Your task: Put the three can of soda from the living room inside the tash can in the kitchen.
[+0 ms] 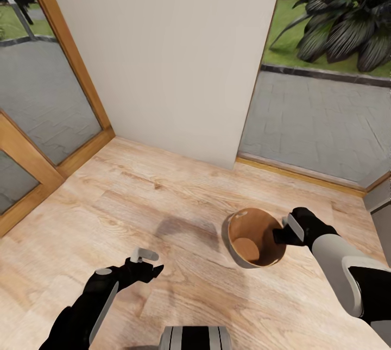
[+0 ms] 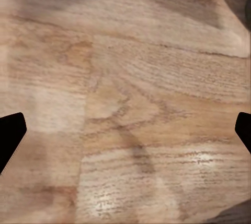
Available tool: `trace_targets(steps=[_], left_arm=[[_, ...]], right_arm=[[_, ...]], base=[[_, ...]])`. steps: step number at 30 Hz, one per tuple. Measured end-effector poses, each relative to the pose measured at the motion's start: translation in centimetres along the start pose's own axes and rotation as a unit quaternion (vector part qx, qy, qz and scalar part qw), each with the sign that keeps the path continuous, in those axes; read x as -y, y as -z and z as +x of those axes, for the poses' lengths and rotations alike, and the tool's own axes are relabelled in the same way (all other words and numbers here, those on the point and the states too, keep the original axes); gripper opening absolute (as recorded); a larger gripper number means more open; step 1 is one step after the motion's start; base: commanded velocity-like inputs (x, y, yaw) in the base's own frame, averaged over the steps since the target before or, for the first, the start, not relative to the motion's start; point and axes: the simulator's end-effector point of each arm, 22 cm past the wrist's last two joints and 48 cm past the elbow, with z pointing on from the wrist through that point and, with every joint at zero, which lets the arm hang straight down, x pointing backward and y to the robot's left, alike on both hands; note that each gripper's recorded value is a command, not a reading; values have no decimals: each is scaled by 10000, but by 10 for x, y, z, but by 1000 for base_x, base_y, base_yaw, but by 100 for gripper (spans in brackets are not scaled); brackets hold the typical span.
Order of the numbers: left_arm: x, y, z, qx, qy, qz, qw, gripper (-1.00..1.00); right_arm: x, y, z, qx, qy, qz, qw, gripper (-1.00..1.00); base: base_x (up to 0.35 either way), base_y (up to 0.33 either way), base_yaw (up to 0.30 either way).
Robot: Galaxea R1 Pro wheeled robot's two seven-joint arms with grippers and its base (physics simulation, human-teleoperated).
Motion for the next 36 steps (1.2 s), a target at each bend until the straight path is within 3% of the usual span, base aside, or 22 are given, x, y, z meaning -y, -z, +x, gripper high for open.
trace_targets(steps=[13, 21, 33, 36], left_arm=[[2, 17, -18, 36, -10, -45, 10000, 100], [7, 31, -33, 95, 3, -58, 9999, 100], [15, 47, -54, 316, -67, -63, 9995, 100], [16, 52, -57, 245, -38, -63, 9997, 100]], right_arm=[[-3, 21, -5, 289, -7, -75, 9996, -100], [-2, 26, 8, 290, 77, -10, 9995, -100], [0, 52, -1, 508, 70, -18, 9987, -100], [0, 57, 0, 485, 63, -28, 9988, -100]], base=[[0, 0, 0], [0, 0, 0], [0, 0, 0], [0, 0, 0]])
